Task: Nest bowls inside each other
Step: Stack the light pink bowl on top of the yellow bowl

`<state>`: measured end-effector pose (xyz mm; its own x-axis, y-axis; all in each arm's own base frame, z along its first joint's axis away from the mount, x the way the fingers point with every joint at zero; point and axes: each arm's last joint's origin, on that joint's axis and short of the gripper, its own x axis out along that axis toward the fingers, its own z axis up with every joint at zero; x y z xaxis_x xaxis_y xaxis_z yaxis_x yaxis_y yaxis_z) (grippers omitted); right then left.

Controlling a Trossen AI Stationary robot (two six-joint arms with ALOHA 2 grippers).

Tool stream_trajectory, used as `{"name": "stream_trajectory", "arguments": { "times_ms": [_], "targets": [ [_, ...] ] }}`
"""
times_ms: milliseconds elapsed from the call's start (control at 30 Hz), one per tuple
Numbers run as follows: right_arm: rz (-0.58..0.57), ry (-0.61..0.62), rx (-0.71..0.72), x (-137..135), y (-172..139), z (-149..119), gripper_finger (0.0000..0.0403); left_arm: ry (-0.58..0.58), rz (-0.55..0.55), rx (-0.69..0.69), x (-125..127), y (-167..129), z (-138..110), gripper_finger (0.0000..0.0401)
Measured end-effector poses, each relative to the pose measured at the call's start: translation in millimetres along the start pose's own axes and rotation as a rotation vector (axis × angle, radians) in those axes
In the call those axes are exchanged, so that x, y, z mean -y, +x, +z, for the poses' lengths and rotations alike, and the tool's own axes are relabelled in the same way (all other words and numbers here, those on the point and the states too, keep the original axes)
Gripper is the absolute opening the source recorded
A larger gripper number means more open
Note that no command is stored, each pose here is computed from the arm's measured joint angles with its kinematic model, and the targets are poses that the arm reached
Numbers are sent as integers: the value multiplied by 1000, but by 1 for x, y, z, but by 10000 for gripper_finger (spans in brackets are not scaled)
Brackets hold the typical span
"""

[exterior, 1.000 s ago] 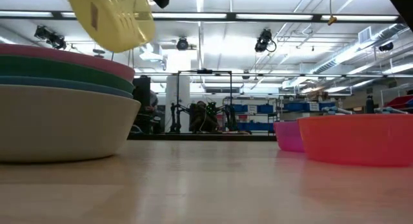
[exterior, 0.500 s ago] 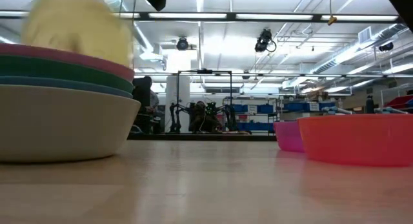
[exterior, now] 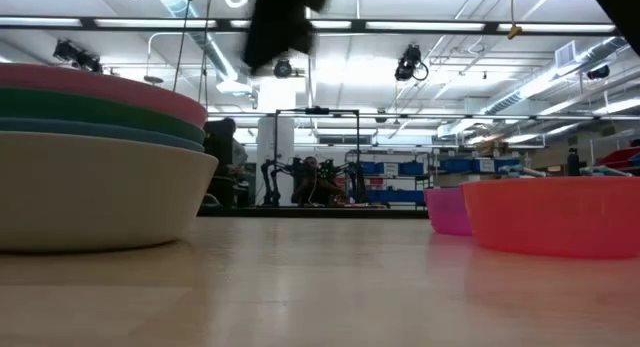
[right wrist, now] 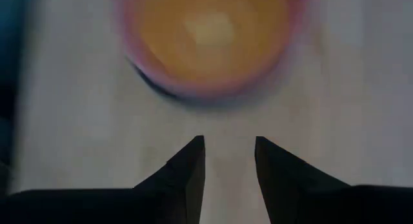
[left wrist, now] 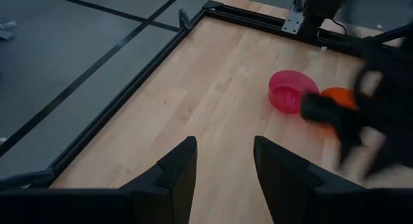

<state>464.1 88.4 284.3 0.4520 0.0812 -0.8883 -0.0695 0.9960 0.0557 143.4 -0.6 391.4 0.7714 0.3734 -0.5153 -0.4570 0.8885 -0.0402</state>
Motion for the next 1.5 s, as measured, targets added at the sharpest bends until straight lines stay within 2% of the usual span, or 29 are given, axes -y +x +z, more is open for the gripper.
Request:
{"name": "stream_trajectory", "arguments": {
  "times_ms": [100,267,400,500,667,800,933,1067,1133,1300,1500],
  "targets": [
    [-101,72,-182,10,-3,-18,124,2,3,-9,0,0,-1,163],
    [-237,107,-450,18,-13,-43,124,-5,13,-34,-1,0,-4,163],
    [-281,135,-421,20,-22,-46,124,-13,21,-55,-2,0,-6,163],
    [-381,241,-371,28,-36,-48,124,-17,25,-64,-3,0,-7,163],
    [-458,399,-387,43,-39,-62,124,-18,24,-63,-3,0,-7,163],
    [-491,452,-462,52,-32,-84,123,-18,25,-64,-3,0,-7,163],
    [-430,503,-471,56,-18,-105,123,-17,26,-67,-3,0,-7,163],
    [-276,564,-420,55,-2,-119,123,-17,25,-66,-3,0,-7,163],
    [-234,587,-417,53,1,-126,123,-17,25,-66,-3,0,-7,163],
    [-202,625,-413,52,9,-142,123,-18,25,-64,-3,0,-7,163],
    [-144,633,-373,49,18,-146,123,-23,27,-47,-2,0,-5,163]
  ]
}}
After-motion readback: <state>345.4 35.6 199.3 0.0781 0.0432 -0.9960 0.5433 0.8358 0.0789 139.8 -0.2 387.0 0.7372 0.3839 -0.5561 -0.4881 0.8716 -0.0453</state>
